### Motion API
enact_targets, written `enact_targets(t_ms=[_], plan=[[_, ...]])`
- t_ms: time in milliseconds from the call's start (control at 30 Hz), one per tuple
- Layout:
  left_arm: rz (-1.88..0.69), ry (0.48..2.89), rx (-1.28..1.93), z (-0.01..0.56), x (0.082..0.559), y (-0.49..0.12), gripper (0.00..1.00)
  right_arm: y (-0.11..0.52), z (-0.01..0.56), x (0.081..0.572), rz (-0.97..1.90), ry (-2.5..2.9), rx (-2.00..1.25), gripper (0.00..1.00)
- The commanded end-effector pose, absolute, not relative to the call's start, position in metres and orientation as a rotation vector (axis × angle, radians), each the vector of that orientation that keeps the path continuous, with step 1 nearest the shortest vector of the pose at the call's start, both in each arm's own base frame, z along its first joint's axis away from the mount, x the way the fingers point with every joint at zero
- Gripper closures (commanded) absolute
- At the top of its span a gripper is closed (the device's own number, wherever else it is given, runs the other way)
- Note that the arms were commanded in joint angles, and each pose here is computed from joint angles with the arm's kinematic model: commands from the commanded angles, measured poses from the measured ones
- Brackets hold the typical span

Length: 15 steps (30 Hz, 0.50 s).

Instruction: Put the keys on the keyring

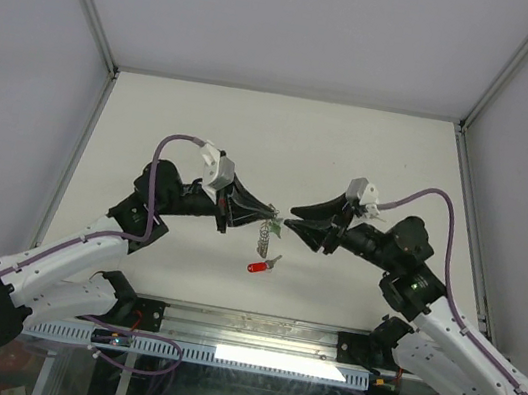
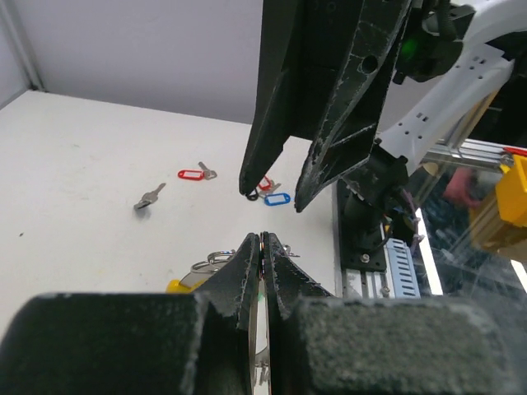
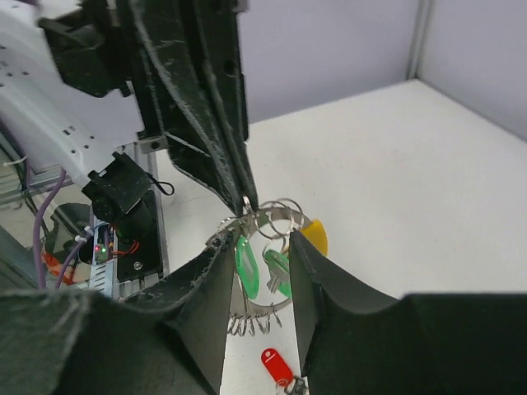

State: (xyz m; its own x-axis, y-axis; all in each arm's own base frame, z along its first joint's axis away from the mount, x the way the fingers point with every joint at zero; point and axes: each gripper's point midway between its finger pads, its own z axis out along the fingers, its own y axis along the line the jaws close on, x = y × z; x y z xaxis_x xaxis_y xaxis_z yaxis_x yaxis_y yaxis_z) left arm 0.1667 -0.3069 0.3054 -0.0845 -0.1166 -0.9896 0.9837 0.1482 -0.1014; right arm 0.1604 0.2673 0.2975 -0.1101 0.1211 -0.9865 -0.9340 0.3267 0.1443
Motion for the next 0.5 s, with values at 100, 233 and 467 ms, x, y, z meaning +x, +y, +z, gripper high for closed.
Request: enact_targets(t_ms=[100,233,467], plan=[[-1.27,1.019,1.112,0.354,0.135,-0.305,1.0,0.273,0.342,0.123,1.137,1.03,-1.031,0.66],[-1.284,0.992,1.145,0.357,0.129,-0.305,1.0,0.276,0.338,0.123,1.15,1.054,-1.059,0.67],[-1.294,0.976,1.168,0.357,0.126,-0.306,1.0,0.279,0.339,0.123,1.172,1.054,-1.061,0.68]])
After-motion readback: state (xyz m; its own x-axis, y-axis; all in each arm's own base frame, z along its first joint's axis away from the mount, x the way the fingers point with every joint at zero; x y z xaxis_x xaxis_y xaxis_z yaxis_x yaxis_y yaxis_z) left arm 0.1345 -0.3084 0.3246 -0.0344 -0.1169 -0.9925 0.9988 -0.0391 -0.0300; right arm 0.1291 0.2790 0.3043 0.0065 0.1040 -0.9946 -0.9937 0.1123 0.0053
